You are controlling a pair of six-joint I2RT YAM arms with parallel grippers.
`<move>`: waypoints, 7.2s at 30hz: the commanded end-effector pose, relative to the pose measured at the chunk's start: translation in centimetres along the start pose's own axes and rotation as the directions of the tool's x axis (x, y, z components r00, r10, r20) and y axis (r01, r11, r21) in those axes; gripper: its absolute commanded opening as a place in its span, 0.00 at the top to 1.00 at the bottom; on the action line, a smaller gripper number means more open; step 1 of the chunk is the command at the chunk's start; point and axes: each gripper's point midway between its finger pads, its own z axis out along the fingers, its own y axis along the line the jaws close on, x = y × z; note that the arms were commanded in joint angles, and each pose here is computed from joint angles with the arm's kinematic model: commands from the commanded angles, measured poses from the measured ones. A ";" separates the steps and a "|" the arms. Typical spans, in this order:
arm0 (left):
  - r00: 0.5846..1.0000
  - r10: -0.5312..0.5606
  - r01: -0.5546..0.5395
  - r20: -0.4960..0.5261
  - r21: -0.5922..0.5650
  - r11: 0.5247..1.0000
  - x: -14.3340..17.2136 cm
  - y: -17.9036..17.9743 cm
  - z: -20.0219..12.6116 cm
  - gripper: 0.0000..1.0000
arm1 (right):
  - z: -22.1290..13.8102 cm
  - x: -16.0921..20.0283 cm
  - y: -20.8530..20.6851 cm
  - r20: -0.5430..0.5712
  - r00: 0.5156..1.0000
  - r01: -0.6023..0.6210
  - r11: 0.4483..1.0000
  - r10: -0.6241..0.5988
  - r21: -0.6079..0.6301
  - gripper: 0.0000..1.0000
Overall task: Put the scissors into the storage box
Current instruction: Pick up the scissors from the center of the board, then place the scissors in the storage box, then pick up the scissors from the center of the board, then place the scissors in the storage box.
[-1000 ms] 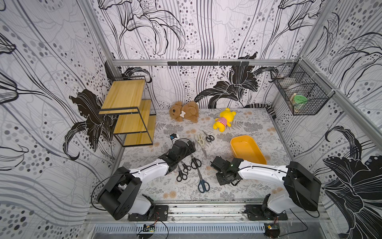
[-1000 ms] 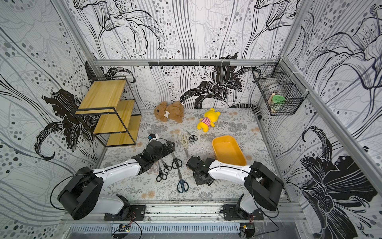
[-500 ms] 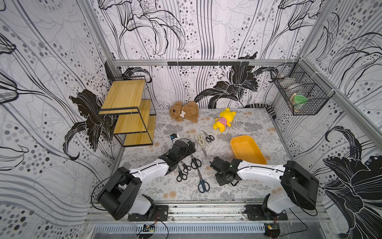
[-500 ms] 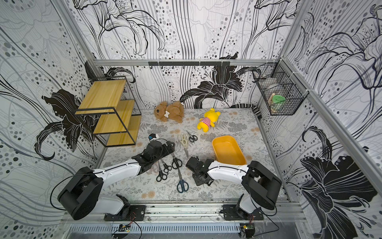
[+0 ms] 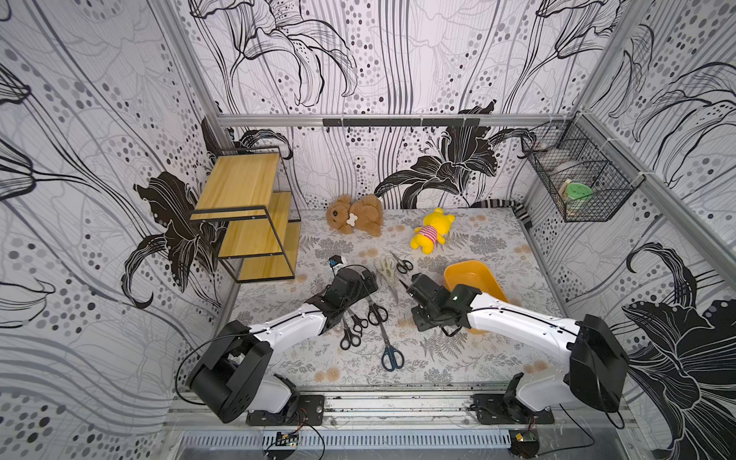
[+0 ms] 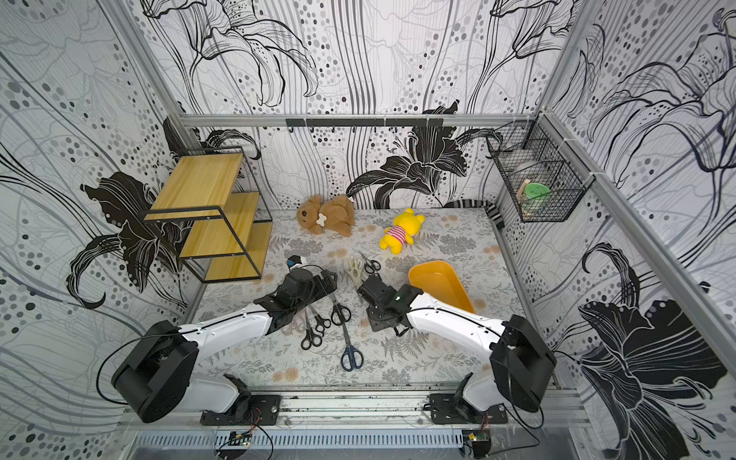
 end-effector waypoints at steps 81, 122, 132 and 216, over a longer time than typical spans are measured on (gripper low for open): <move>0.973 -0.231 0.231 0.013 -0.040 0.972 -2.5 9.0 -2.2 0.03 | 7.1 -6.1 9.1 -0.070 0.982 0.159 0.969 -0.175 -0.187 0.66; 0.972 -0.232 0.233 0.048 -0.036 0.972 -3.0 9.2 -3.3 0.03 | 13.0 -1.7 8.1 -0.186 0.953 0.234 0.971 -0.241 -0.058 0.77; 0.971 -0.231 0.234 0.062 -0.034 0.972 -3.3 9.3 -3.7 0.03 | 12.6 -2.3 8.1 -0.169 0.954 0.241 0.969 -0.247 -0.052 0.92; 0.988 -0.094 0.104 -0.123 0.083 0.991 0.2 -0.1 -1.3 0.03 | 4.2 2.3 -17.8 -0.084 0.916 -0.362 0.897 0.393 0.254 0.62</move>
